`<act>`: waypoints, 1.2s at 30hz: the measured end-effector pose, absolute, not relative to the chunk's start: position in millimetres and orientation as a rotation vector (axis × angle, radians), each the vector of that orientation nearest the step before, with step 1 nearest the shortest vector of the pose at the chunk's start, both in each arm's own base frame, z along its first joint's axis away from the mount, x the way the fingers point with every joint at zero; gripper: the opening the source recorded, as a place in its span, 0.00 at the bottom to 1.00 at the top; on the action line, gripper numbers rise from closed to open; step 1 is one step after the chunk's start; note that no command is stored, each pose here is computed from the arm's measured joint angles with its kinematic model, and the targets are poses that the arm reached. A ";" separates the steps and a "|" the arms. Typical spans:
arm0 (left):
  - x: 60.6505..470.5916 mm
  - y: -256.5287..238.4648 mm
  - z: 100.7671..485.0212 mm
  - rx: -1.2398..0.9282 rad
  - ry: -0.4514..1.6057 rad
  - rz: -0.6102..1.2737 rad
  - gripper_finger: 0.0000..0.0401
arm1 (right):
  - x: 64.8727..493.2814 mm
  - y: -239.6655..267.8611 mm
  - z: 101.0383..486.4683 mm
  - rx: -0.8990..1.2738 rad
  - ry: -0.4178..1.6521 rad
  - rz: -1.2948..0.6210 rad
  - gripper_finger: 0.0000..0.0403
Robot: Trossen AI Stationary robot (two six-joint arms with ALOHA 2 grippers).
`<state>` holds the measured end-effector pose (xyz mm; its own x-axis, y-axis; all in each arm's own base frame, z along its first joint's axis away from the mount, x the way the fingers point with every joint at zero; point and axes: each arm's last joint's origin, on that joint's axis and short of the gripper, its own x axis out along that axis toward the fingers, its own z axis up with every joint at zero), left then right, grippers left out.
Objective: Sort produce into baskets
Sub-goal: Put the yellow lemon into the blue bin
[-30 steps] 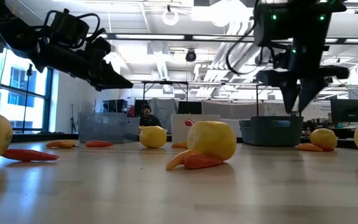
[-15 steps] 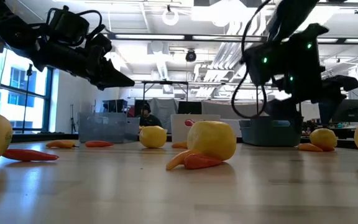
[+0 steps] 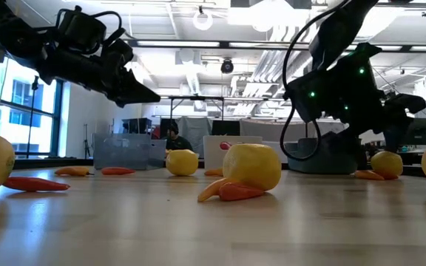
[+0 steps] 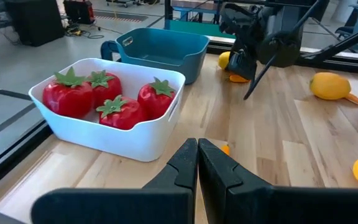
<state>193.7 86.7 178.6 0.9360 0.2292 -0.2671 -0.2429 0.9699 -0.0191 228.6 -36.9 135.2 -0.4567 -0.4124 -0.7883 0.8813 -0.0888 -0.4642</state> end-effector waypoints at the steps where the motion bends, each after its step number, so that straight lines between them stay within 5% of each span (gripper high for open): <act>1: 194.0 85.9 178.6 -0.052 0.267 0.237 0.00 | 228.7 -35.7 135.2 0.596 1.226 -1.704 0.68; 9: 196.3 80.2 178.1 -0.049 0.273 0.208 0.00 | 231.1 -25.5 133.7 0.545 1.387 -1.530 0.52; 23: 198.1 73.9 176.0 -0.076 0.293 0.181 0.00 | 231.6 -4.2 142.1 0.393 1.415 -1.354 0.02; 32: 197.3 73.6 173.4 -0.080 0.321 0.180 0.00 | 222.9 1.5 174.9 0.432 1.298 -1.255 0.07; 36: 197.3 73.6 173.4 -0.077 0.320 0.180 0.00 | 222.1 -5.4 178.0 0.322 1.385 -1.136 0.19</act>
<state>197.3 73.6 173.4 0.9332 0.1638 -0.3198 -0.1881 0.9810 -0.0464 222.1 -5.4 178.0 -0.2077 -0.4369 -0.8752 0.7725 0.4756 -0.4208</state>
